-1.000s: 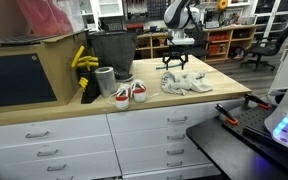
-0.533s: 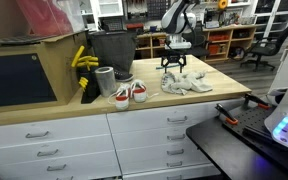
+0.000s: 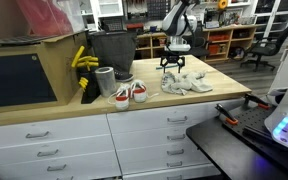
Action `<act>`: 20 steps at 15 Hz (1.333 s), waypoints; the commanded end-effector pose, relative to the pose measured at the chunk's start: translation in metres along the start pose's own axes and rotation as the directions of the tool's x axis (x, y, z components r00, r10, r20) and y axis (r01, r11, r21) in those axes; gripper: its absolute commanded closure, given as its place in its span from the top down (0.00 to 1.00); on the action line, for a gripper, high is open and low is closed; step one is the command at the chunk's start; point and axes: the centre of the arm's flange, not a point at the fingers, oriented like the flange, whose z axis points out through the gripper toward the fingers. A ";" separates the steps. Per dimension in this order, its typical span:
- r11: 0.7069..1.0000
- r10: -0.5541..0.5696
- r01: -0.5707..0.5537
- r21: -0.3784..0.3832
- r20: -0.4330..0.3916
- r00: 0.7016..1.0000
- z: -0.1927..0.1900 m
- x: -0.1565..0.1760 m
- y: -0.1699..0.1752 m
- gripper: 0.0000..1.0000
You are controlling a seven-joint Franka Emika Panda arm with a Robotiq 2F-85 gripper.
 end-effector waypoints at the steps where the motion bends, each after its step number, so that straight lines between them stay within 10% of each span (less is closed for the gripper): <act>1: 0.999 0.027 -0.026 0.019 -0.064 0.998 0.015 0.002 0.006 1.00; 7: 0.998 0.050 -0.042 0.046 -0.171 0.984 0.047 0.018 0.014 1.00; 8: 0.998 0.051 -0.043 0.046 -0.185 0.981 0.053 0.019 0.014 0.75; 20: 0.999 0.035 -0.027 0.038 -0.210 0.977 0.046 0.016 -0.023 0.00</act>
